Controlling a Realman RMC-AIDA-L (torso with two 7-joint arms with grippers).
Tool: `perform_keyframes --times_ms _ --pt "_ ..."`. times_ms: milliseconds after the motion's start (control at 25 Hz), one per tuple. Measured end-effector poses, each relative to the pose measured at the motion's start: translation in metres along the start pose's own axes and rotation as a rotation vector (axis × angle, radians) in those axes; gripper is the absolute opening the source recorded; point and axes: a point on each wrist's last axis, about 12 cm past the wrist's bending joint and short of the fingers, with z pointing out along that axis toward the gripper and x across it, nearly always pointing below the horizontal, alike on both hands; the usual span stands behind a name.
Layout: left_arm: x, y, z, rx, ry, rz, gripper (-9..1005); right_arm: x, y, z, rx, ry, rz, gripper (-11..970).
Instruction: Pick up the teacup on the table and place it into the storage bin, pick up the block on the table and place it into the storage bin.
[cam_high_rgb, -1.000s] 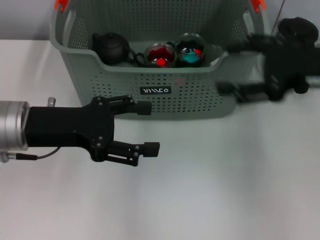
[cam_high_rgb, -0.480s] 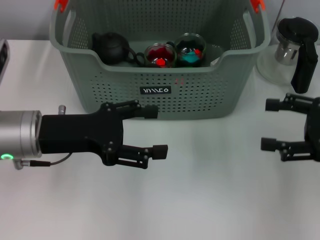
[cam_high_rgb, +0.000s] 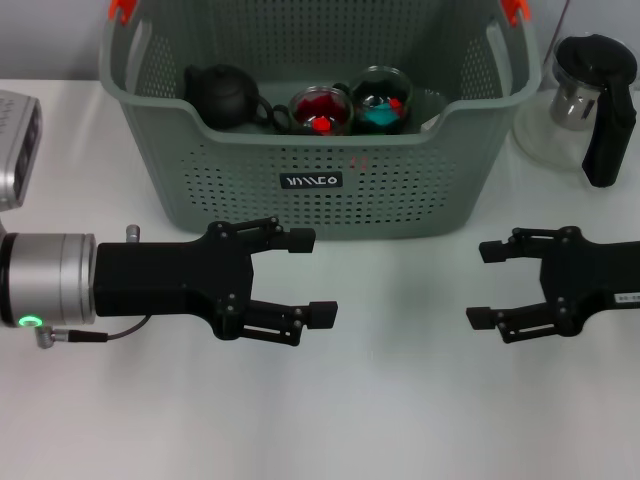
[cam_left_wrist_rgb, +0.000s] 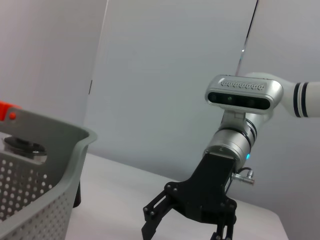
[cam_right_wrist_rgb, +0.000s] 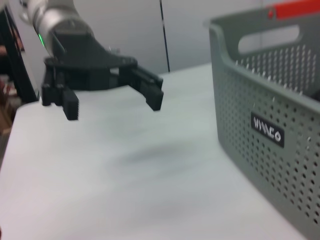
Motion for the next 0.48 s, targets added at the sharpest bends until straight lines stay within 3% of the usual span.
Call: perform_keyframes --times_ms 480 --pt "0.013 0.008 0.009 -0.057 0.051 -0.043 950 -0.004 -0.007 0.016 0.035 0.046 -0.001 927"
